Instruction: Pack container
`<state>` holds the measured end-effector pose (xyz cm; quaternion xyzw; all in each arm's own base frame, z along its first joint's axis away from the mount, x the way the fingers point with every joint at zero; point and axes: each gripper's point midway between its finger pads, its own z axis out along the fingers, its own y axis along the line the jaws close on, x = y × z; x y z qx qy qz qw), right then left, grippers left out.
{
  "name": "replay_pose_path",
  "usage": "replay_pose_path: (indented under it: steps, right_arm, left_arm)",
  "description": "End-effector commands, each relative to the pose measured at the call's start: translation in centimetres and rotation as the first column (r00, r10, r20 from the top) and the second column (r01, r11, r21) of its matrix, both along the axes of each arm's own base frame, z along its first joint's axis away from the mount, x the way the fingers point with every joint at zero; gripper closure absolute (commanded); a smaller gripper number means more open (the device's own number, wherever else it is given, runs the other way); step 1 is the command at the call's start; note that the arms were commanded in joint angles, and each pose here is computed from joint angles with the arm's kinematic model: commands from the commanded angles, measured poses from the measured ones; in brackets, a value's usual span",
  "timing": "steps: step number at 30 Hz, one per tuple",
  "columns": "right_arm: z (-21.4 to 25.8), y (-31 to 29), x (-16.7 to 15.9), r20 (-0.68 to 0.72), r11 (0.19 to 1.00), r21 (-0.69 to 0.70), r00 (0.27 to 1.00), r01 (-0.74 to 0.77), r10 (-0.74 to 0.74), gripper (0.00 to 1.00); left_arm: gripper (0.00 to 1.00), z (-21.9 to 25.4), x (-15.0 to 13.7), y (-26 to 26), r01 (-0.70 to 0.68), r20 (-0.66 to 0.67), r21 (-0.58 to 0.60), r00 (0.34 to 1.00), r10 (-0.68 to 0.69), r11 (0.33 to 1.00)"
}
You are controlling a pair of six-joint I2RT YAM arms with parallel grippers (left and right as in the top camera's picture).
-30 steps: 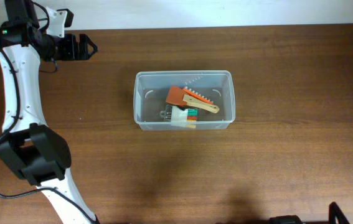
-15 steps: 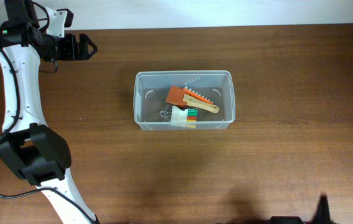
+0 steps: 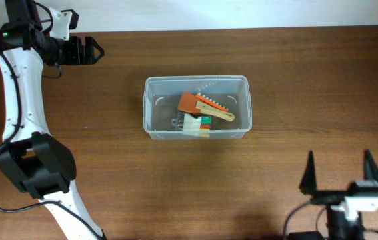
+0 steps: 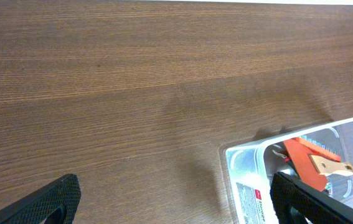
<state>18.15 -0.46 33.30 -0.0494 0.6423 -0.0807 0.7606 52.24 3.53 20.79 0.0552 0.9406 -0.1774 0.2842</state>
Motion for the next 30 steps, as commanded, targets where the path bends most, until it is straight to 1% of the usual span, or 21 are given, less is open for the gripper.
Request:
replay_pose_path:
  steps: [1,7,12,24,30]
  right_arm:
    - [-3.3,0.5,1.9,-0.035,1.000,-0.017,0.999,-0.021,0.020,0.01]
    - [-8.1,1.2,4.4,-0.075,0.997,-0.028,0.995,-0.075,0.073,0.01]
    - [-10.9,1.4,5.4,-0.097,0.994,-0.030,0.990,-0.101,0.098,0.01]
    - [-16.2,1.3,6.5,-0.186,0.995,-0.015,0.978,-0.103,0.099,0.01]
    - [-17.4,1.3,6.4,-0.233,0.995,-0.008,0.968,-0.102,0.098,0.01]
  left_arm:
    - [0.01,0.6,0.2,0.2,-0.011,0.014,-0.001,1.000,0.011,1.000]
    - [0.01,0.6,0.2,0.2,-0.011,0.014,-0.001,1.000,0.011,1.000]
    - [0.01,0.6,0.2,0.2,-0.011,0.014,-0.001,1.000,0.011,1.000]
    - [0.01,0.6,0.2,0.2,-0.011,0.014,-0.001,1.000,0.011,1.000]
    - [0.01,0.6,0.2,0.2,-0.011,0.014,-0.001,1.000,0.011,1.000]
